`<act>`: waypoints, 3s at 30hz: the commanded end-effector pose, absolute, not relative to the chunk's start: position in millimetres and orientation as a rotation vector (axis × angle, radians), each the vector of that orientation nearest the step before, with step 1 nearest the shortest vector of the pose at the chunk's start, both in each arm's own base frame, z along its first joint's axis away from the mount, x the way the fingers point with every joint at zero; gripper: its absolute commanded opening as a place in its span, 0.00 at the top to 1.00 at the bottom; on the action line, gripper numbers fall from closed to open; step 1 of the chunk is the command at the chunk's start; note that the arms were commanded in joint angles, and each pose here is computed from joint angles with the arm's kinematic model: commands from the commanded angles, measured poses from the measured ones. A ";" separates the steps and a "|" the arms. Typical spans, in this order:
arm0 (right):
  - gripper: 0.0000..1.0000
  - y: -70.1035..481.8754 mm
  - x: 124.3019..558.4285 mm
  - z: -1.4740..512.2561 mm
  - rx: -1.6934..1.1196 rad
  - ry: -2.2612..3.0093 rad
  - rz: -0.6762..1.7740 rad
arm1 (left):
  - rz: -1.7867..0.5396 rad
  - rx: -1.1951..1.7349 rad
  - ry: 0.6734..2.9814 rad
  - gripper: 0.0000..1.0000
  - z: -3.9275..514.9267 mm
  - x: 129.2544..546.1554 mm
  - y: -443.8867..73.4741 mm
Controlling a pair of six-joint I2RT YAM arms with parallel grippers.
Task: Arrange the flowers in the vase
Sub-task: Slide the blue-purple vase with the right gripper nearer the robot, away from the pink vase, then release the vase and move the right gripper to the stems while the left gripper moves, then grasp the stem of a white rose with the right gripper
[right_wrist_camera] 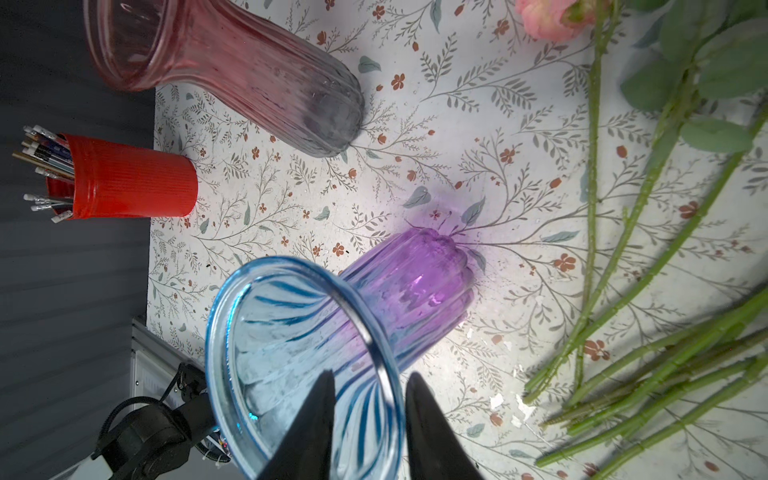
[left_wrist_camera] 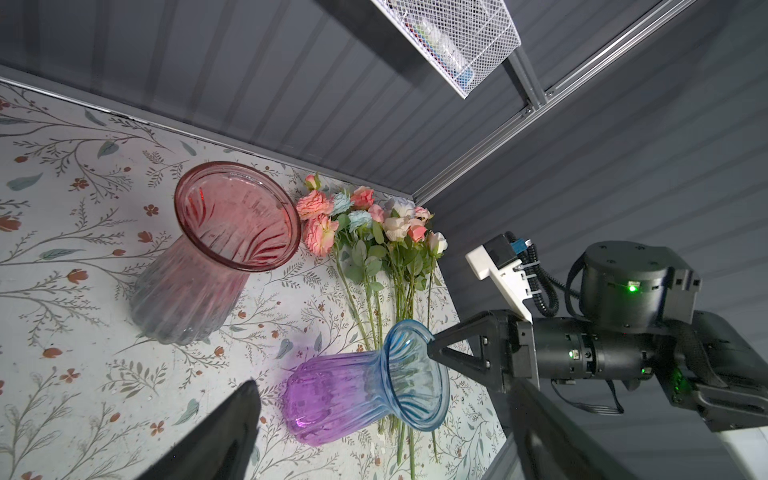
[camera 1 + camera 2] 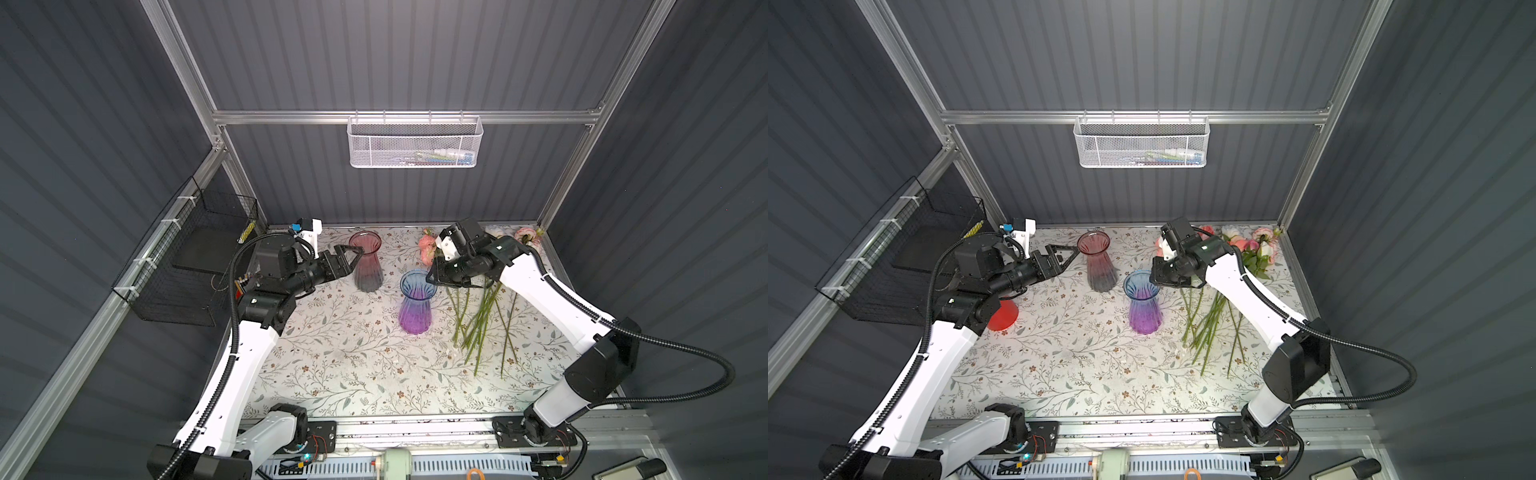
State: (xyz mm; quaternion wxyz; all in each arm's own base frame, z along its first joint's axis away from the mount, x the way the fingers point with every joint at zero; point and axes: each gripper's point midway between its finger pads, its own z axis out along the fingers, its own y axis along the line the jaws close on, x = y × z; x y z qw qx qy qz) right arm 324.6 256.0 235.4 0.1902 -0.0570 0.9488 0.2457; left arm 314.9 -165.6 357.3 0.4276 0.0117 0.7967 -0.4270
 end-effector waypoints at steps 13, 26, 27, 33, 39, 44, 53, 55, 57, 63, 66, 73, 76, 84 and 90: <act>0.55 169.2 334.0 313.6 -0.104 2.314 0.340 | -1.155 0.122 1.912 0.08 408.0 335.2 -205.9; 0.77 130.8 431.3 150.3 0.109 2.651 0.389 | -1.101 0.379 2.032 0.07 376.3 356.3 -298.7; 0.76 130.6 434.8 134.7 0.114 2.689 0.372 | -1.092 0.391 2.033 0.06 374.4 355.2 -298.2; 0.75 135.5 450.5 82.7 0.113 2.792 0.363 | -1.070 0.421 2.038 0.02 351.4 347.3 -293.1; 0.74 134.5 451.7 59.0 0.121 2.854 0.334 | -1.129 0.418 2.071 0.01 328.5 339.6 -296.9; 0.72 133.4 447.5 44.5 0.123 2.891 0.322 | -1.158 0.433 2.079 0.01 324.6 331.7 -296.7; 0.80 134.3 444.9 28.6 0.137 2.917 0.330 | -1.118 0.433 2.046 0.01 327.8 326.4 -287.9; 0.86 134.1 445.8 31.1 0.136 2.901 0.328 | -1.100 0.430 2.043 0.01 328.4 326.7 -285.6; 0.89 133.1 446.1 35.9 0.138 2.890 0.323 | -1.096 0.432 2.044 0.01 327.8 325.8 -284.8; 0.96 133.5 447.1 73.0 0.124 2.796 0.322 | -1.082 0.423 2.035 0.01 329.6 325.4 -281.8; 0.98 134.1 444.6 98.0 0.106 2.731 0.325 | -1.069 0.419 2.028 0.01 331.9 324.5 -279.1; 1.00 137.4 431.2 141.1 0.078 2.615 0.342 | -1.056 0.415 2.006 0.01 337.8 322.2 -275.2; 0.96 138.1 424.1 142.0 0.078 2.610 0.346 | -1.057 0.412 2.008 0.01 337.2 322.0 -275.0; 0.85 139.4 406.6 83.3 0.077 2.784 0.325 | -1.059 0.411 2.013 0.01 335.5 322.5 -275.7; 0.68 137.9 395.1 62.1 0.090 2.842 0.303 | -1.059 0.410 2.020 0.01 332.7 323.8 -276.4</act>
